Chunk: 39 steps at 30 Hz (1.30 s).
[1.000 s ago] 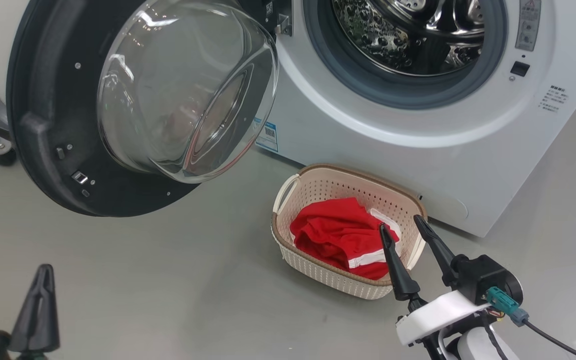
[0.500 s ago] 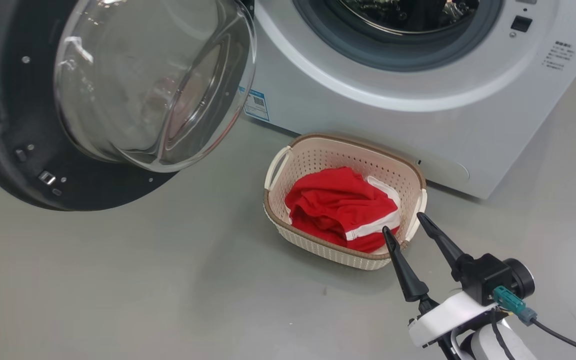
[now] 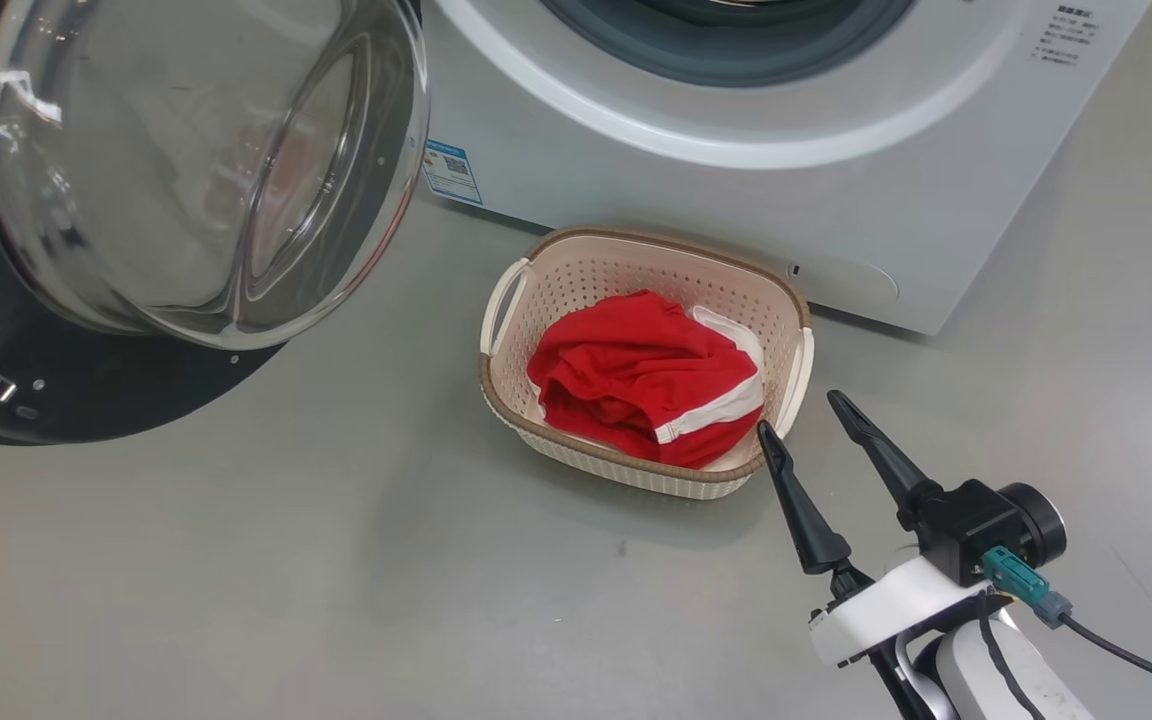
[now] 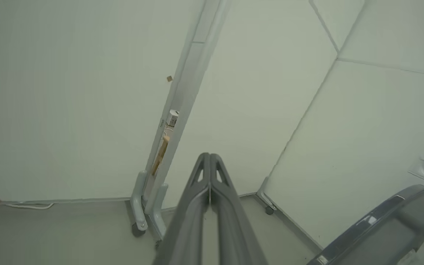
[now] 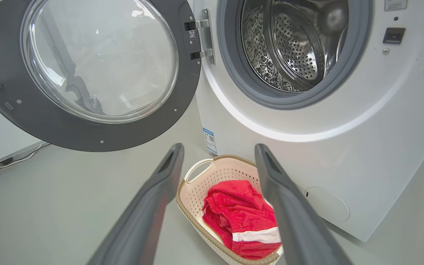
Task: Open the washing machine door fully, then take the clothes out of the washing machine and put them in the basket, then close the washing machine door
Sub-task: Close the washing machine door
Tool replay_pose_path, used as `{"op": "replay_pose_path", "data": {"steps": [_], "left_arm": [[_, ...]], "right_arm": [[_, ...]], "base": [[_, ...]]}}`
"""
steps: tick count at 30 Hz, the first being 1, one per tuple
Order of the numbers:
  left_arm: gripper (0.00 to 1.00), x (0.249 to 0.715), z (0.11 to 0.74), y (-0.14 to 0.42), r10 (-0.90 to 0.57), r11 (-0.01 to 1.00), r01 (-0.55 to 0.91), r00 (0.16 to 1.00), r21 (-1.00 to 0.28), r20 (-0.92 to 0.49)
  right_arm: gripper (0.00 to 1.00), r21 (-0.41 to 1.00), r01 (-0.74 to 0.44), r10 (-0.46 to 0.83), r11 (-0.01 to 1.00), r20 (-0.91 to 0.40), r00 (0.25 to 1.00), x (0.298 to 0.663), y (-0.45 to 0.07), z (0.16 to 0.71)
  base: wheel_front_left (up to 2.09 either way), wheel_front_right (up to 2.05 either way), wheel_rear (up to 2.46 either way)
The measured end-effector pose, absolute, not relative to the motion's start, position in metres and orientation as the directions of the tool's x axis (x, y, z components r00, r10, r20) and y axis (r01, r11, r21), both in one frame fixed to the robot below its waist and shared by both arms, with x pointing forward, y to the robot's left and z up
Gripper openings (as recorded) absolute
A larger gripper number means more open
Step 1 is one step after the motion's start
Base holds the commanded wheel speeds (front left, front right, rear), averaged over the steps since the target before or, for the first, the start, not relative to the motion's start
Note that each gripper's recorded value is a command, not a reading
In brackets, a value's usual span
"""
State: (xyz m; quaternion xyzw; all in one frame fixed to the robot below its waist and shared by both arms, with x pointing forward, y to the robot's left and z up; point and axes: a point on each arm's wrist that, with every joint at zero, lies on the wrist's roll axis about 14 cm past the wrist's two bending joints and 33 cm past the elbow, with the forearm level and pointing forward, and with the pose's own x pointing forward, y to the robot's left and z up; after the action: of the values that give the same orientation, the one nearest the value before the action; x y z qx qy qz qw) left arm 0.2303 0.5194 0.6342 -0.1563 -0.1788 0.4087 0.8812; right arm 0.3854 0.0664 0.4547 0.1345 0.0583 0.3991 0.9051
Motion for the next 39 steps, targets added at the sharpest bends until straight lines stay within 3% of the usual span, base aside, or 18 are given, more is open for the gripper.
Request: {"op": "replay_pose_path", "data": {"steps": [7,12,22,30,39], "left_arm": [[0.0,0.24,0.592,0.539,0.849,0.313,-0.523,0.528,-0.793,-0.013],[0.0,0.249,0.572,0.546,0.845,0.138,-0.412,0.523,-0.901,-0.11],[0.0,0.274,0.558,0.546,0.794,0.015,-0.293,0.585,-0.956,-0.167],[0.0,0.3,0.511,0.523,0.676,-0.107,-0.332,0.666,-0.937,-0.314],[0.0,0.326,0.5,0.506,0.577,-0.137,-0.349,0.733,-0.927,-0.361]], "right_arm": [[1.0,0.29,-0.702,0.732,0.65,0.008,0.681,0.388,0.064,0.456],[1.0,0.291,-0.691,0.722,0.662,0.0,0.692,0.389,0.059,0.453],[1.0,0.282,-0.675,0.703,0.682,0.002,0.711,0.394,0.051,0.455],[1.0,0.275,-0.662,0.69,0.697,-0.006,0.724,0.397,0.043,0.453],[1.0,0.276,-0.655,0.684,0.703,-0.011,0.73,0.398,0.04,0.451]], "base": [[0.0,0.0,0.0],[0.0,0.0,0.0],[0.0,0.0,0.0],[0.0,0.0,0.0],[0.0,0.0,0.0]]}}
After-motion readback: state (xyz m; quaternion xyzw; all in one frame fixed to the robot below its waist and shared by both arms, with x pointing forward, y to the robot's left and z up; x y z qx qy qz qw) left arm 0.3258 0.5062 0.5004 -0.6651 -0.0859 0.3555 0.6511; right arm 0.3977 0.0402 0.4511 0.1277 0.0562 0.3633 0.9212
